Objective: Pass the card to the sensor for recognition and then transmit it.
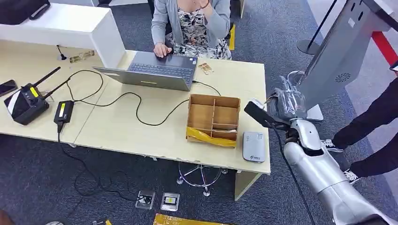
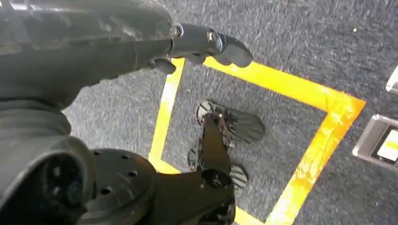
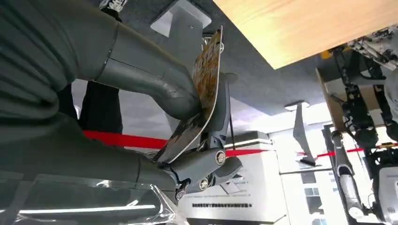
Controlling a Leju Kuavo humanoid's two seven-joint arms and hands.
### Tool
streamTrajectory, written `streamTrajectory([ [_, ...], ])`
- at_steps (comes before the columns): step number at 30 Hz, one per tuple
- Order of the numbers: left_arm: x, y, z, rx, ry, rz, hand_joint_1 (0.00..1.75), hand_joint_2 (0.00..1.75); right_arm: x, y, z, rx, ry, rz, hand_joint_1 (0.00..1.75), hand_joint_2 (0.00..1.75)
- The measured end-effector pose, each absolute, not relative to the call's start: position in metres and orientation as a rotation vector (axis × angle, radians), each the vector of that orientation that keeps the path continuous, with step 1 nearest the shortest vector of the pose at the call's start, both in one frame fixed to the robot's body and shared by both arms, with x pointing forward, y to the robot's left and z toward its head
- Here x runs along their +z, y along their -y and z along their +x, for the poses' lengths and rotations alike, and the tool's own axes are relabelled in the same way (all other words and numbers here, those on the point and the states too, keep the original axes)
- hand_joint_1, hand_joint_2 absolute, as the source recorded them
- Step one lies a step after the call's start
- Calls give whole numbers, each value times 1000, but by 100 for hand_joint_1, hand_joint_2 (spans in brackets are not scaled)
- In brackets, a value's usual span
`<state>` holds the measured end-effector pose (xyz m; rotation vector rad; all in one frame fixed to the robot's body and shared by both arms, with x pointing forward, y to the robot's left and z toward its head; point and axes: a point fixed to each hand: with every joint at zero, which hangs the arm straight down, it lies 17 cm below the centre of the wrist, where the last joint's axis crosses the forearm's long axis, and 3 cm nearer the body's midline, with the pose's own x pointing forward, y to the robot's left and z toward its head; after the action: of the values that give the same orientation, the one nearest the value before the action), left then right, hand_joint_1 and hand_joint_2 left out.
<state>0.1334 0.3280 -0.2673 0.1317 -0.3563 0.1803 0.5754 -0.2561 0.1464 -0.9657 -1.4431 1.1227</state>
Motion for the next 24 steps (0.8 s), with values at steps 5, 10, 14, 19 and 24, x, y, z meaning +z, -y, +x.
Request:
streamTrajectory([
  [5,-267,-330,133,177,356,140,0,0,135,254,569,1137,1436,-933,175,175],
  [10,-267,-330,133,173,357,140,0,0,115,252,558,1142,1410,-891,175,175],
  [14,-267,-332,134,162,360,135,0,0,99,260,550,1120,1365,-871,175,175],
  [19,-267,-336,132,151,354,138,0,0,78,276,538,1084,1318,-859,175,175],
  [24,-267,-336,132,151,354,138,0,0,77,276,537,1083,1317,-859,175,175],
])
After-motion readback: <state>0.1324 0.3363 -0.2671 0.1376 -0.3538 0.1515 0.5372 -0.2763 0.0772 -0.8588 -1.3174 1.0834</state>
